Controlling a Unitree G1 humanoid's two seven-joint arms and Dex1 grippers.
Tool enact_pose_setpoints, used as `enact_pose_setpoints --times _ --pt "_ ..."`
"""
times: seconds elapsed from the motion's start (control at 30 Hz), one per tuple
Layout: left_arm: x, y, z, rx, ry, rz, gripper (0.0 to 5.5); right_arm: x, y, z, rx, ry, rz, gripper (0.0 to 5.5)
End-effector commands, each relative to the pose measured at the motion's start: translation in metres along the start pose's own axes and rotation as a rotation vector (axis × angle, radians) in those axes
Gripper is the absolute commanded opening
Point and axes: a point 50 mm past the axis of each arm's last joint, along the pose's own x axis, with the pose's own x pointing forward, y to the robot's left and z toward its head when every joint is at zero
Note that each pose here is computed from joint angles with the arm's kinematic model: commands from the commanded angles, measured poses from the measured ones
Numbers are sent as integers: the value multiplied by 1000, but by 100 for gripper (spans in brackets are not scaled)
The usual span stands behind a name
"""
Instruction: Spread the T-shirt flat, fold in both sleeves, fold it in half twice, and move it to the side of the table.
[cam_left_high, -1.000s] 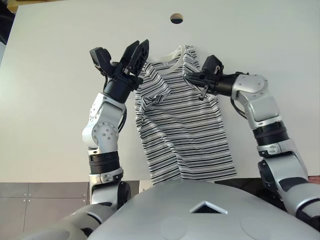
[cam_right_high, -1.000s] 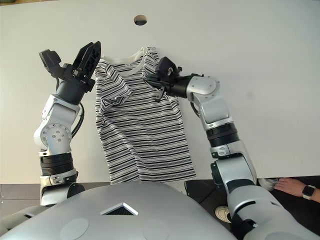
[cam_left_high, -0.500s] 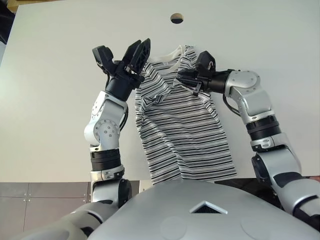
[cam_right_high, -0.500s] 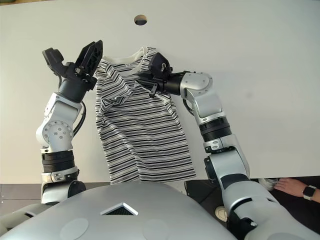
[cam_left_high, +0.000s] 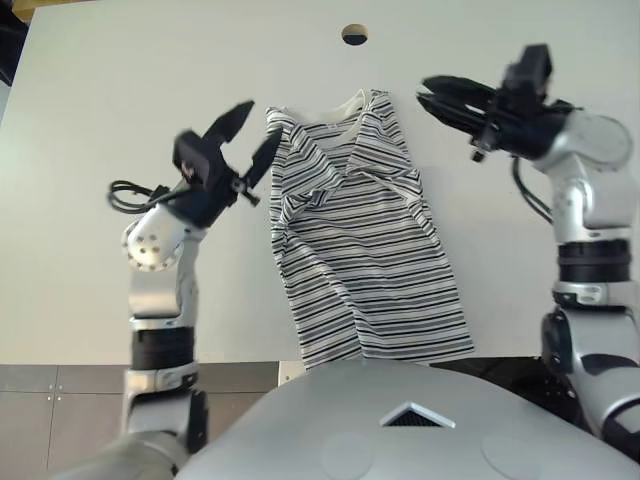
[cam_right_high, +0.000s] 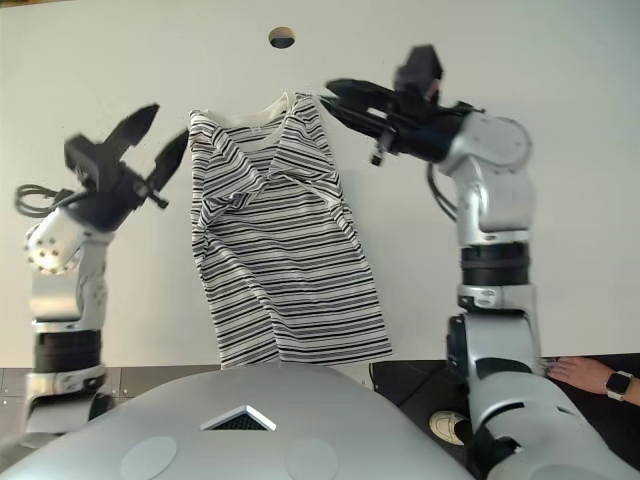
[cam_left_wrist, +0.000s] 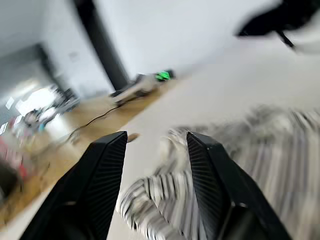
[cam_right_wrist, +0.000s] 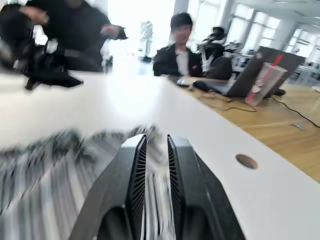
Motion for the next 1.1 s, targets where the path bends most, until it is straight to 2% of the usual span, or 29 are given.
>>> enact_pose_setpoints --times 0.03,0.2,0.33,0.37,0.43,0.53,0.77,0.87,0.9,1.0,1.1 --pt "-8 -10 2 164 21 -176 221 20 23 -2 -195 12 123 78" --pt "-5 -21 -15 291 77 -245 221 67 30 -17 -283 -5 126 78" --pt "-2 -27 -16 277 51 -252 221 102 24 -59 -286 187 98 78" --pt "0 -28 -17 271 45 -242 221 108 21 -71 -317 280 69 78" --pt "4 -29 -17 261 24 -230 221 111 16 -92 -399 449 29 78" --pt "9 -35 -16 244 1 -235 221 107 16 -112 -410 587 0 78" --pt "12 -39 -16 228 -14 -215 221 86 4 -127 -314 737 -109 78" --pt "14 -41 -17 222 -20 -214 221 86 3 -125 -307 709 -112 78" --pt "14 -41 -17 223 -22 -215 221 90 1 -118 -305 636 -115 78" --pt "13 -38 -15 228 -32 -205 221 103 -14 -77 -271 259 -214 78" --pt "8 -32 -14 265 -11 -202 221 89 -41 -28 -308 -84 -361 78"
